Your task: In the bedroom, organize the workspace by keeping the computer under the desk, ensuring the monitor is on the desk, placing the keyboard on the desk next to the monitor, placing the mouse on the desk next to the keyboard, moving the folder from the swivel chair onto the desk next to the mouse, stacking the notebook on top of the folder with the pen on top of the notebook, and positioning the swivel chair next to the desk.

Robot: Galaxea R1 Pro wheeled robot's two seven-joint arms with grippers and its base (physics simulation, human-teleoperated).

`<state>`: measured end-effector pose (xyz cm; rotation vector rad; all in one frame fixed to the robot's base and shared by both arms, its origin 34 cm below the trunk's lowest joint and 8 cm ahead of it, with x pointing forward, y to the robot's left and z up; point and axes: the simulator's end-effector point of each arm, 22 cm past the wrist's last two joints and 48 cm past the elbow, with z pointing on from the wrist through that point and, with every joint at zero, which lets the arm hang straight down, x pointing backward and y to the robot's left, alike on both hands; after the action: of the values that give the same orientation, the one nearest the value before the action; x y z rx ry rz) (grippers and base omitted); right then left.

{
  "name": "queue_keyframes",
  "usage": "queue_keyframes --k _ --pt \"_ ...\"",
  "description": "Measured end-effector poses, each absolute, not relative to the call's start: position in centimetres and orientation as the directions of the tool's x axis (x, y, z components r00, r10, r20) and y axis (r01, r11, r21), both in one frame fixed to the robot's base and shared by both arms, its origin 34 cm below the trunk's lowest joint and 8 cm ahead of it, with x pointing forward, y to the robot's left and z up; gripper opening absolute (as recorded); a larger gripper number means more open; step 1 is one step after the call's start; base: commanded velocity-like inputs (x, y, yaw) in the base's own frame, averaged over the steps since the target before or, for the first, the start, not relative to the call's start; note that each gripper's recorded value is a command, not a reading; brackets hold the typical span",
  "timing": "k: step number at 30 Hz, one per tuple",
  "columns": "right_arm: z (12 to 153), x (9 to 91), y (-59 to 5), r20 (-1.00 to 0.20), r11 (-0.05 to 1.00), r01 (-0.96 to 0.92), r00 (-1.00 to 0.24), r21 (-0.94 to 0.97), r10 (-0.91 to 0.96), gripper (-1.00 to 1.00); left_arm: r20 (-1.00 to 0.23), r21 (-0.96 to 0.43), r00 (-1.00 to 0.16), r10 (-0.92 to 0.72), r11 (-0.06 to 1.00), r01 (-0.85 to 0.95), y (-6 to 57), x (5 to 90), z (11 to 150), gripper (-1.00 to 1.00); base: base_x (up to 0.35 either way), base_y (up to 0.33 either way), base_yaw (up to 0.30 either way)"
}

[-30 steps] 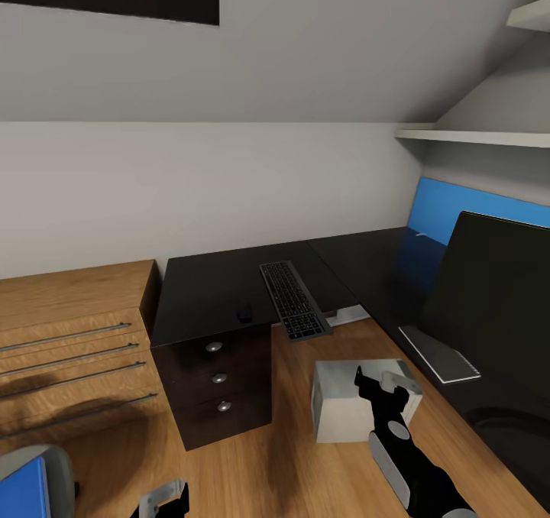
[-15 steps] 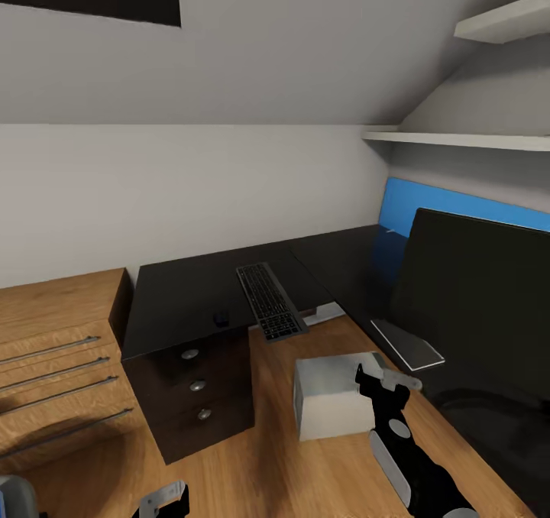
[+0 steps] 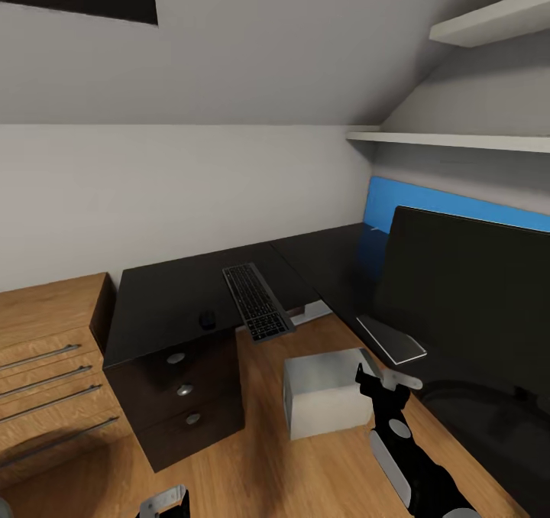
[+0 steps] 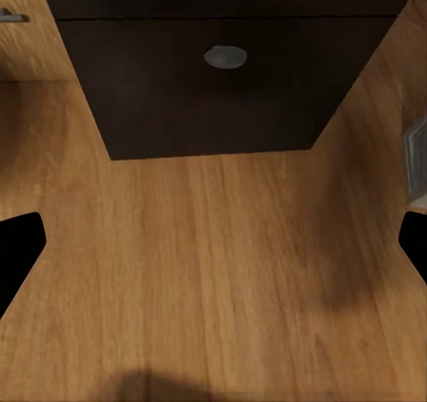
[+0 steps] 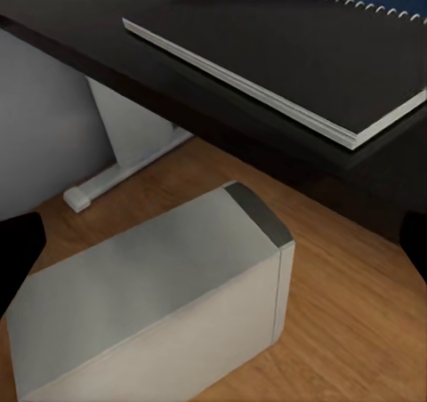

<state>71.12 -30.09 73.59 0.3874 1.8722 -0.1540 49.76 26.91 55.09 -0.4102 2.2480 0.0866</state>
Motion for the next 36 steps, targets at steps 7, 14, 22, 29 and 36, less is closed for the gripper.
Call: queue_keyframes --k 7,14,22,29,36 --pt "73.7 71.1 -30.2 -0.941 0.936 0.34 -0.282 0.086 0.188 1.0 -0.753 -0.074 -0.603 -0.263 0.945 -0.32 26.9 49.8 55.1 1.0 0.0 0.0 -0.004" --pt "73.7 71.1 -31.0 -0.944 0.936 0.344 -0.279 0.073 0.176 1.0 -0.753 -0.074 -0.603 -0.264 0.945 -0.32 26.9 49.8 55.1 1.0 0.0 0.0 0.0" --pt "73.8 70.5 -32.0 -0.954 0.939 0.341 -0.261 0.052 0.148 1.0 -0.768 -0.096 -0.581 -0.269 0.945 -0.311 25.7 50.6 55.9 1.0 0.0 0.0 0.0" --pt "73.4 70.1 -30.1 -0.95 0.94 0.334 -0.262 0.074 0.168 1.0 -0.787 -0.129 -0.541 -0.296 0.937 -0.325 24.7 51.9 57.2 1.0 0.0 0.0 0.0" --pt "72.9 69.7 -29.5 -0.947 0.94 0.332 -0.27 0.075 0.171 1.0 -0.833 -0.103 -0.485 -0.265 0.937 -0.334 27.8 53.1 58.8 1.0 0.0 0.0 0.0"
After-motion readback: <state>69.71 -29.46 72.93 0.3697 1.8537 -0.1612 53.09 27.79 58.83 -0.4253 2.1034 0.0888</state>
